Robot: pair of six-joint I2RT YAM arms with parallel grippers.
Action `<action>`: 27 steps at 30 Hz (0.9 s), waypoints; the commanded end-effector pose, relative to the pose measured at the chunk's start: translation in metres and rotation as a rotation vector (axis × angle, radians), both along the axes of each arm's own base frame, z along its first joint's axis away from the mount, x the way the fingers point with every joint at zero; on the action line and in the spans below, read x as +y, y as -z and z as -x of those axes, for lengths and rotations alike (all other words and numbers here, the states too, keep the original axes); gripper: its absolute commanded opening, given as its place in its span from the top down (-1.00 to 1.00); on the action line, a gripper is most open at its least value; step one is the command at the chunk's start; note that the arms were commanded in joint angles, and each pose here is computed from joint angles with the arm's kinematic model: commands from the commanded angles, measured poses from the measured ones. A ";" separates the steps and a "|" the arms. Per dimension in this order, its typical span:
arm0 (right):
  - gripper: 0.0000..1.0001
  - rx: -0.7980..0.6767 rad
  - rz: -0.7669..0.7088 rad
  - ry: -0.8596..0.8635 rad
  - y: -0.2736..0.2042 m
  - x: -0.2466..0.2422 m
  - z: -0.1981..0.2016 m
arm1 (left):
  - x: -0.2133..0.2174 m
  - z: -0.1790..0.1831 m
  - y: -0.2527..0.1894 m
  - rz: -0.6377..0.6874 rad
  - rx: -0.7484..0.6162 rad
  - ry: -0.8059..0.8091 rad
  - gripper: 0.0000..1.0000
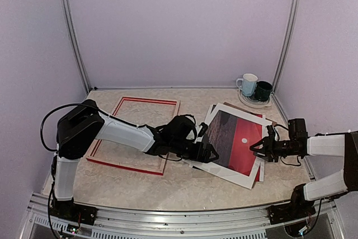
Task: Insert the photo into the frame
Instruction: Pick up the glass panel from the mat board.
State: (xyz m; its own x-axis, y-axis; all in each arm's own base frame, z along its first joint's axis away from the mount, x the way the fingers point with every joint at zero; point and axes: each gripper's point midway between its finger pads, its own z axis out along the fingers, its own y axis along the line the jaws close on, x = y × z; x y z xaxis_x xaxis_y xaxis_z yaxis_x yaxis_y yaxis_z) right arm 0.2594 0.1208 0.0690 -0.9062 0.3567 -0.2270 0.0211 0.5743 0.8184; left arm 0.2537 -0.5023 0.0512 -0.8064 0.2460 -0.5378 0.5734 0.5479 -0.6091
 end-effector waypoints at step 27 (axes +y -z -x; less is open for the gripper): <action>1.00 -0.125 -0.122 -0.086 -0.040 0.017 0.014 | 0.029 -0.026 -0.055 -0.017 -0.059 -0.070 -0.98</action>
State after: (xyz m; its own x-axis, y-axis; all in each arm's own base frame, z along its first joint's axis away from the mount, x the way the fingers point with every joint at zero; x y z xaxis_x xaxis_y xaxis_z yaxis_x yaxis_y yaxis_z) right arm 0.2461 0.1324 0.0952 -0.9082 0.3263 -0.2622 -0.0691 0.5009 0.8628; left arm 0.2628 -0.4770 0.0660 -0.8186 0.2513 -0.5165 0.5503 0.6010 -0.5796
